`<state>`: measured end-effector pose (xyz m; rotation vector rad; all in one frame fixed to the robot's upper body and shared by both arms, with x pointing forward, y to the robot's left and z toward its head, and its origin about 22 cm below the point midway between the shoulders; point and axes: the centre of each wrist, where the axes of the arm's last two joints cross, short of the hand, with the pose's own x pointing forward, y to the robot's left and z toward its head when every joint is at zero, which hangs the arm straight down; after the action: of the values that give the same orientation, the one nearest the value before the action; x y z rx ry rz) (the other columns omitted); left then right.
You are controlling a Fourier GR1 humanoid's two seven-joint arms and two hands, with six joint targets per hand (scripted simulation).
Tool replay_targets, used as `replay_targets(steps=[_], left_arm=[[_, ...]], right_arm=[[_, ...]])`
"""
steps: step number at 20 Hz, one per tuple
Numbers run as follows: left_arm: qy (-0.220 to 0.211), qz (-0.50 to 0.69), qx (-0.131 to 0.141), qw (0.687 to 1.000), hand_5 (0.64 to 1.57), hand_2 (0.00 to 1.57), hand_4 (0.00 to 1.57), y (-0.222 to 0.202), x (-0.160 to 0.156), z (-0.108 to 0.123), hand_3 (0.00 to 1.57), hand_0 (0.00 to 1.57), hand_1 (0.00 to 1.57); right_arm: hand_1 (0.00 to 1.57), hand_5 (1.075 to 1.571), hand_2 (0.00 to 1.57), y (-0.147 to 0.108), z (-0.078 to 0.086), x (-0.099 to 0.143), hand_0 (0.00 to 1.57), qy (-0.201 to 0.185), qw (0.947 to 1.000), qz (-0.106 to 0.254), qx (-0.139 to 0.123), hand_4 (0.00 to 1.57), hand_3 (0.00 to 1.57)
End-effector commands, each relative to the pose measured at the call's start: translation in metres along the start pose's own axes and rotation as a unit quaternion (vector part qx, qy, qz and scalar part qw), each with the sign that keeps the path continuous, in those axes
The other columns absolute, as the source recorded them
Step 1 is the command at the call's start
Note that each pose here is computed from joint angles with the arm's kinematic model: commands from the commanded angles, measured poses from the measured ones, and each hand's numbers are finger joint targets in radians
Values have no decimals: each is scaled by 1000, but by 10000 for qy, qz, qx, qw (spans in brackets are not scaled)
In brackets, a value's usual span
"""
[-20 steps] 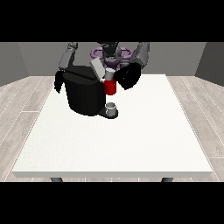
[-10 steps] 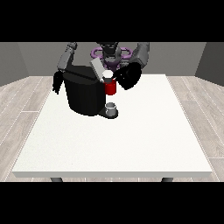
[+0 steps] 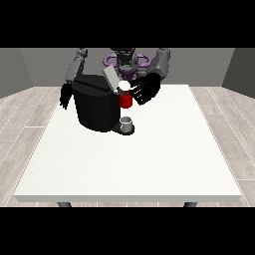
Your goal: Insert the coffee pod into the coffee machine and close the lid
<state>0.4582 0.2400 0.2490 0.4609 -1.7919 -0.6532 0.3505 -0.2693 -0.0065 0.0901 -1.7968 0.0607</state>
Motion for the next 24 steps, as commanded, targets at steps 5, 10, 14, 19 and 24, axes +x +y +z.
replay_targets(steps=[5, 10, 14, 19, 24], left_arm=[[-69, 1265, -955, 9873, 1571, 0, 0, -96, -73, 43, 0, 0, 0], [511, 2541, -898, 9617, 1571, 0, 0, -150, -145, 109, 0, 0, 0], [986, 3064, -872, 9428, 1571, 0, 233, -175, -186, 166, 0, 0, 0], [1724, 3332, -1058, 9209, 1571, 0, 301, -190, -230, 250, 0, 0, 0], [2272, 3321, -675, 9130, 1571, 0, 325, -182, -257, 307, 0, 0, 0]], right_arm=[[0, 1571, 0, -52, 77, -47, 0, 777, 9946, -211, -649, 259, 0], [0, 1571, 0, -39, 140, -77, 0, 1302, 9880, -280, -788, 227, 0], [0, 1571, 0, -10, 155, -82, 0, 1449, 9880, -222, -493, 0, 0], [0, 1571, 0, 25, 168, -79, 0, 1732, 9848, -60, -78, 0, 0], [0, 1571, 0, 90, 119, -36, 0, 1192, 9905, -165, 670, 204, 0]])
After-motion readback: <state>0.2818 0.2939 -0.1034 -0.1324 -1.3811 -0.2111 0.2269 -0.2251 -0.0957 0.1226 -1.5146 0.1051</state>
